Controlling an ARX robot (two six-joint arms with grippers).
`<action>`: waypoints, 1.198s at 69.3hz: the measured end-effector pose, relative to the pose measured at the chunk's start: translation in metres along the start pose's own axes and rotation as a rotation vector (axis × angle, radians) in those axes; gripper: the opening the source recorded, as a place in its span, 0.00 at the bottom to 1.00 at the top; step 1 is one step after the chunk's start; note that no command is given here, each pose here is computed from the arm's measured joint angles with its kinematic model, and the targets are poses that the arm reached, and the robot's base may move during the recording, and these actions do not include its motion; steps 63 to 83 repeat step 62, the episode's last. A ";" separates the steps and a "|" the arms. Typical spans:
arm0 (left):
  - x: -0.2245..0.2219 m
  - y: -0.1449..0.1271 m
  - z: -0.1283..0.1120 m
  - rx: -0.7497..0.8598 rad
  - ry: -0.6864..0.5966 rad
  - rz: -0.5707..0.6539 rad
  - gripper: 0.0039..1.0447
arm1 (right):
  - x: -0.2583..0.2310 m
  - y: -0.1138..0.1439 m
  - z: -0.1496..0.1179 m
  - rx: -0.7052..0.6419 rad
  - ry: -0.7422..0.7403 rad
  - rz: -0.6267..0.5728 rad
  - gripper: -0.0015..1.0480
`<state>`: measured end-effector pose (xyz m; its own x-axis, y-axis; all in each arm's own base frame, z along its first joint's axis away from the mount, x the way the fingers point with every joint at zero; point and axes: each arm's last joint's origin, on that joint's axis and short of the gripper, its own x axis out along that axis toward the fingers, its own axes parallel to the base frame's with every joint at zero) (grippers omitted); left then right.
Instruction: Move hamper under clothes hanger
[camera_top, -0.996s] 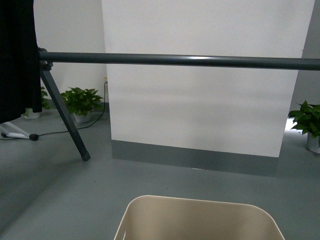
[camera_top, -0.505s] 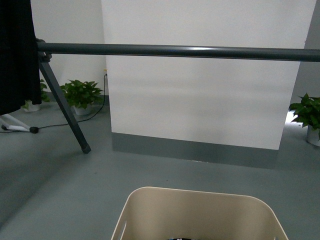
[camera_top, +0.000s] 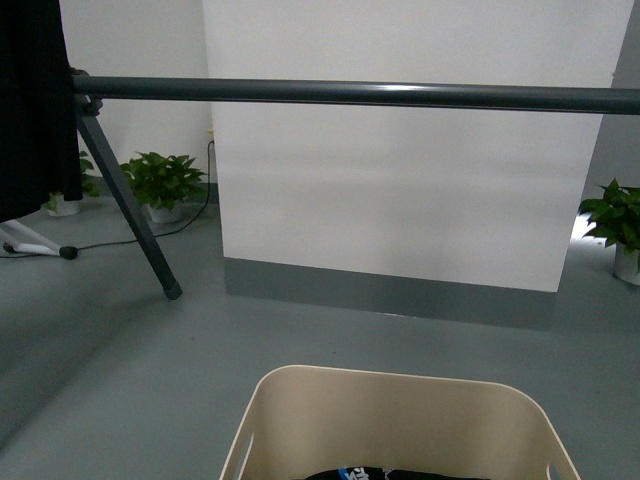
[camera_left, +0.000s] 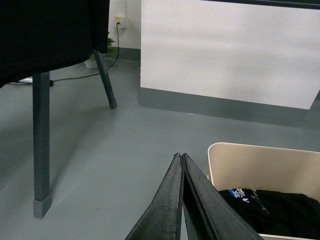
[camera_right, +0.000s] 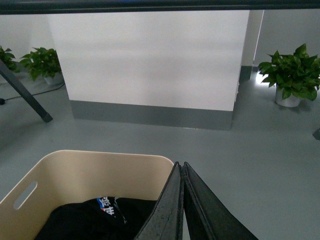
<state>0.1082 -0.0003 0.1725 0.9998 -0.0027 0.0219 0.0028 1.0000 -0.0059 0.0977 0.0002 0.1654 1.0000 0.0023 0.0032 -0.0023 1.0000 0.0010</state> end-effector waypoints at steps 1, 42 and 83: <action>-0.001 0.000 0.000 0.000 0.000 0.000 0.03 | 0.000 0.000 0.000 0.000 0.001 0.000 0.02; -0.011 0.000 -0.003 0.000 0.008 0.000 0.75 | 0.000 0.000 0.000 -0.001 0.001 0.000 0.82; -0.011 0.000 -0.003 0.001 0.008 0.000 0.94 | 0.000 0.000 0.000 -0.001 0.001 0.000 0.92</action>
